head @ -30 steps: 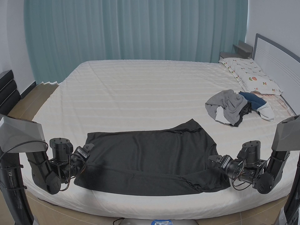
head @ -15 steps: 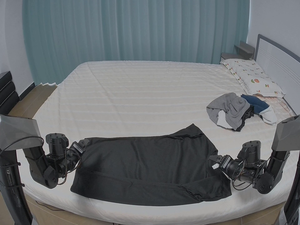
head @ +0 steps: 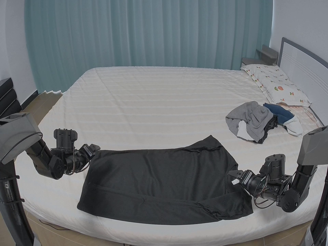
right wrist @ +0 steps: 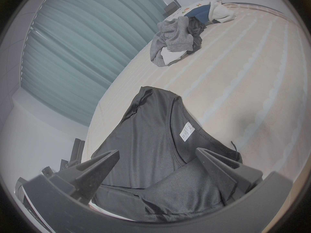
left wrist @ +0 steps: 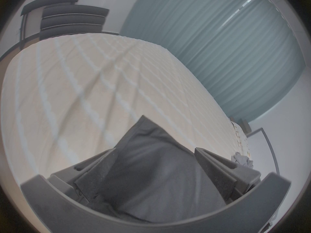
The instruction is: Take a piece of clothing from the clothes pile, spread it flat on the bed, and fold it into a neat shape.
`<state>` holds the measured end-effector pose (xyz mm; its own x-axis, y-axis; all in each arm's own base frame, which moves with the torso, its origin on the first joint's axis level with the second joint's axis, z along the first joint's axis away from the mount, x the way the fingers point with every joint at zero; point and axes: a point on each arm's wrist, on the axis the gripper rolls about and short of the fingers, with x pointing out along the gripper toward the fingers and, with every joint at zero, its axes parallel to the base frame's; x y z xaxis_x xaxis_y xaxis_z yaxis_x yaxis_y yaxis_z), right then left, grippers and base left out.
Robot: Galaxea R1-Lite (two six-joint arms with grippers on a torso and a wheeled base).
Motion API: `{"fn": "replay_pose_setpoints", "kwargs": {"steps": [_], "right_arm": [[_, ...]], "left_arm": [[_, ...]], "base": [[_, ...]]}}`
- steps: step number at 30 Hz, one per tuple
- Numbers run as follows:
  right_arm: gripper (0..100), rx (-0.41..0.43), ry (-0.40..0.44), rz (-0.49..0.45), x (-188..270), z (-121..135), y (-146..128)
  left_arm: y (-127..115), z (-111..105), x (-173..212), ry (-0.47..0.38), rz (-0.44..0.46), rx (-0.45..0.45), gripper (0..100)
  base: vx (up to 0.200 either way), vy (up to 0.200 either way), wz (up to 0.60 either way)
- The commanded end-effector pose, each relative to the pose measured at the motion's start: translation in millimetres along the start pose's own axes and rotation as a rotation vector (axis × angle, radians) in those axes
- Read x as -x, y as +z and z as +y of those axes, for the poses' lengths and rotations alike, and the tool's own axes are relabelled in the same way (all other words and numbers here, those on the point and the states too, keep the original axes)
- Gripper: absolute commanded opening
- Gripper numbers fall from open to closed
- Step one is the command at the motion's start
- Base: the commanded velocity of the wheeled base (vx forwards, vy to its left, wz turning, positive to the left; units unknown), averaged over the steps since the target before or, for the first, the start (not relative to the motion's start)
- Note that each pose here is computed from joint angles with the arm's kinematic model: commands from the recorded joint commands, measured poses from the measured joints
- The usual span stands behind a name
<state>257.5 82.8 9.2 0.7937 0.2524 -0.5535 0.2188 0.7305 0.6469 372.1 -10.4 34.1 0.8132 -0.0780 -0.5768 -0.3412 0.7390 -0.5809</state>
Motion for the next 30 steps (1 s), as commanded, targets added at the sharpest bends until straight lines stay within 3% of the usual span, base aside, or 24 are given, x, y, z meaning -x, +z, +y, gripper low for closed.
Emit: {"fn": "replay_pose_setpoints", "kwargs": {"steps": [1, 3, 6, 7, 15, 24, 30], "right_arm": [[100, 0.002, -0.006, 0.004, 0, -1, -1], [100, 0.002, -0.007, 0.005, 1, -1, -1], [100, 0.002, -0.007, 0.005, 1, -1, -1], [100, 0.006, -0.012, 0.006, 3, -2, -2], [100, 0.006, -0.018, 0.011, 2, -3, -3], [100, 0.006, -0.023, 0.014, 1, -5, -4], [100, 0.007, -0.019, 0.017, 1, -4, -4]], "left_arm": [[10, 0, -36, -0.02, 0.031, -0.089, 100], [9, 4, -50, -0.009, 0.024, -0.144, 100], [9, 4, -50, -0.009, 0.024, -0.144, 100], [22, 11, -60, -0.013, -0.002, -0.185, 100], [26, 11, -78, -0.032, -0.02, -0.188, 100], [7, 25, -97, -0.023, -0.013, -0.193, 100], [4, 22, -97, -0.033, -0.009, -0.195, 100]], "base": [[0.0, 0.0, 0.0], [0.0, 0.0, 0.0], [0.0, 0.0, 0.0], [0.0, 0.0, 0.0], [0.0, 0.0, 0.0], [0.0, 0.0, 0.0], [0.0, 0.0, 0.0]]}}
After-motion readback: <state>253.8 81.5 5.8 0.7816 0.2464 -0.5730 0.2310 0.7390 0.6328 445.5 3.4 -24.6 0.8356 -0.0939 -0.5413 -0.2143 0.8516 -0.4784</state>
